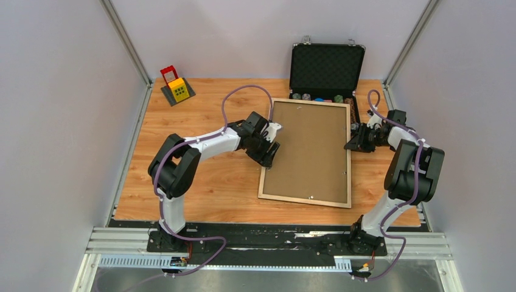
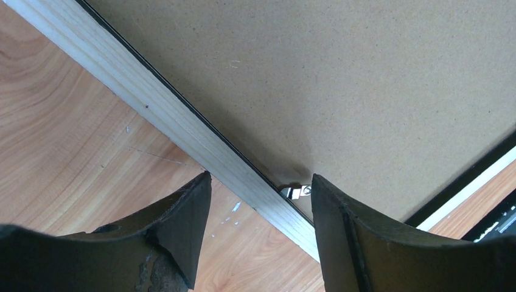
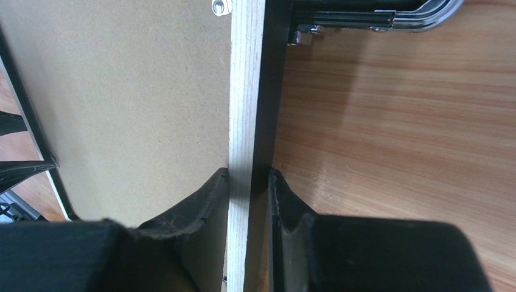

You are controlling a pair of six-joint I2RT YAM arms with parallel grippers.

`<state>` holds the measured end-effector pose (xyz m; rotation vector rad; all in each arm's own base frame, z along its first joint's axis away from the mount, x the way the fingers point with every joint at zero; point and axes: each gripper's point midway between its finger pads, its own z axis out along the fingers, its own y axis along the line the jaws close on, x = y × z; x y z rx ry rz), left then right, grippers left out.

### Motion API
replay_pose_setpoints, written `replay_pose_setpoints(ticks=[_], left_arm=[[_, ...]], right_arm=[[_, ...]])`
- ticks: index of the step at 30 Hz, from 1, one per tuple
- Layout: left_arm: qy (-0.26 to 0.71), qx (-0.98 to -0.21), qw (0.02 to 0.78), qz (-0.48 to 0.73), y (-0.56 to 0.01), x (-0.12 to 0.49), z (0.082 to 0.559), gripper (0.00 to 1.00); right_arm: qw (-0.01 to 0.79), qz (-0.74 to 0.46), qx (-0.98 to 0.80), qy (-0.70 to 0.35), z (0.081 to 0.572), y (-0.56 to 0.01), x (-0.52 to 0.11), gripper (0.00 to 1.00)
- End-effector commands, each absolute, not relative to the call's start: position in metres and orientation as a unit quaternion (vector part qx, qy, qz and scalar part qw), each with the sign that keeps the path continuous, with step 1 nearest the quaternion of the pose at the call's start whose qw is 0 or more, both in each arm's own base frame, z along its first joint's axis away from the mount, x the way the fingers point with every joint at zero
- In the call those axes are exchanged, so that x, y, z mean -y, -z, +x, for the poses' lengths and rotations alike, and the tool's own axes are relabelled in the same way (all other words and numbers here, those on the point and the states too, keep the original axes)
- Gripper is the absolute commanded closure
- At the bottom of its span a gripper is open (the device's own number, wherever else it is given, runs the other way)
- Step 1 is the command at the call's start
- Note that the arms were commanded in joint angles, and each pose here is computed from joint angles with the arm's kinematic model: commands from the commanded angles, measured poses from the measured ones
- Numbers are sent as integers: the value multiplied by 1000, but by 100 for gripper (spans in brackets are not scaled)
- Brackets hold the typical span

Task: Put the photo into the frame
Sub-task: Install the photo frame at the center of the board.

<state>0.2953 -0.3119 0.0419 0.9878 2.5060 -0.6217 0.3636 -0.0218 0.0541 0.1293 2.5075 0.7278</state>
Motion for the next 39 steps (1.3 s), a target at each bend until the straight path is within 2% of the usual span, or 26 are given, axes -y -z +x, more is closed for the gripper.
replay_pose_setpoints(ticks=[1, 12, 22, 31, 39], left_arm=[[231, -878, 207, 364, -61, 316, 296, 32], [216, -879, 203, 374, -58, 307, 292, 41], [217, -877, 197, 380, -56, 304, 288, 43], [265, -871, 205, 359, -77, 317, 291, 29], [263, -879, 214, 334, -79, 321, 302, 29]], right_arm=[[283, 29, -914, -291, 372, -60, 18, 100], [284, 29, -913, -291, 372, -61, 19, 100], [283, 32, -913, -292, 371, -61, 19, 100], [284, 34, -913, -292, 371, -61, 21, 100], [282, 36, -913, -292, 371, -60, 21, 100]])
